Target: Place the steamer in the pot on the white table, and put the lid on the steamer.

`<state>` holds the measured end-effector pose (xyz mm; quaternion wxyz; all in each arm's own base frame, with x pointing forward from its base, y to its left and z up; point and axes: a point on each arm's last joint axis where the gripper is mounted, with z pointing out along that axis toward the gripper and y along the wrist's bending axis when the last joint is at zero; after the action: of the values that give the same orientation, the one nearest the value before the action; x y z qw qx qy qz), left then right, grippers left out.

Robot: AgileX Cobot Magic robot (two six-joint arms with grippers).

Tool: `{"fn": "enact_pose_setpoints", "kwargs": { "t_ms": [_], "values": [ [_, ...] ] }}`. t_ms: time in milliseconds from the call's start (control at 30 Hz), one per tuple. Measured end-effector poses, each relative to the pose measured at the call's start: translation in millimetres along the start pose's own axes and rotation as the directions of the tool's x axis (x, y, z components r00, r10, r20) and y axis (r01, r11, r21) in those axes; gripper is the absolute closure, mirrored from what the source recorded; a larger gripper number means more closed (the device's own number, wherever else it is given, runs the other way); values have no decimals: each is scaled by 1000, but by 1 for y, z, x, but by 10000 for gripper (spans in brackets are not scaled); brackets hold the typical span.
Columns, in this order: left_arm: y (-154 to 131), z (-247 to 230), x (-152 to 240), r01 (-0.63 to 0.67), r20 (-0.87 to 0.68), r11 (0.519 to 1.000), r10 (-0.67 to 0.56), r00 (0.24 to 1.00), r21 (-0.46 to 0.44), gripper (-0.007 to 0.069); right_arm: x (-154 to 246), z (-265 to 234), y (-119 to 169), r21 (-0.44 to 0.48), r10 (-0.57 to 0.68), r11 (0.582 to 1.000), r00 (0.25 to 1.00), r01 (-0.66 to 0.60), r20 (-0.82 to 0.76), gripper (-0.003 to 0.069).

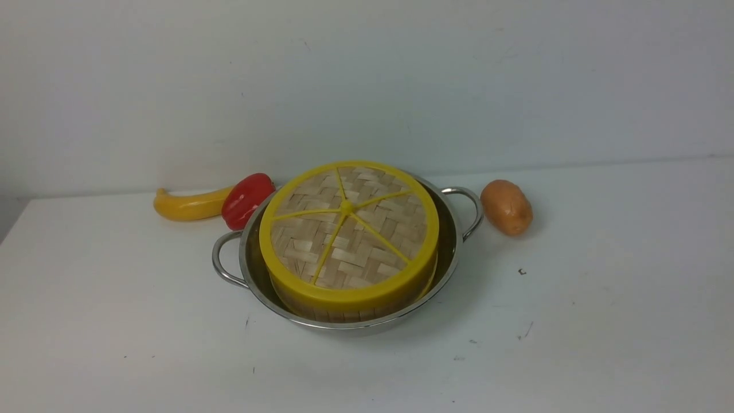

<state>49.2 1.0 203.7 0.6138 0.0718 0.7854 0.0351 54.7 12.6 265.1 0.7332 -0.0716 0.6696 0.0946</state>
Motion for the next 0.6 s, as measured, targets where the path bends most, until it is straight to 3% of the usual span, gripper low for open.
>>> {"fn": "enact_pose_setpoints", "kwargs": {
  "t_ms": [267, 600],
  "values": [
    [0, 0, 0, 0, 0, 1000, 0, 1000, 0, 533, 69, 2, -2, 9, -2, 1000, 977, 4, -214, 491],
    [0, 0, 0, -4, 0, 1000, 4, 1000, 0, 519, 77, 1, -3, 16, -2, 1000, 959, 6, -284, 466]
  ]
}}
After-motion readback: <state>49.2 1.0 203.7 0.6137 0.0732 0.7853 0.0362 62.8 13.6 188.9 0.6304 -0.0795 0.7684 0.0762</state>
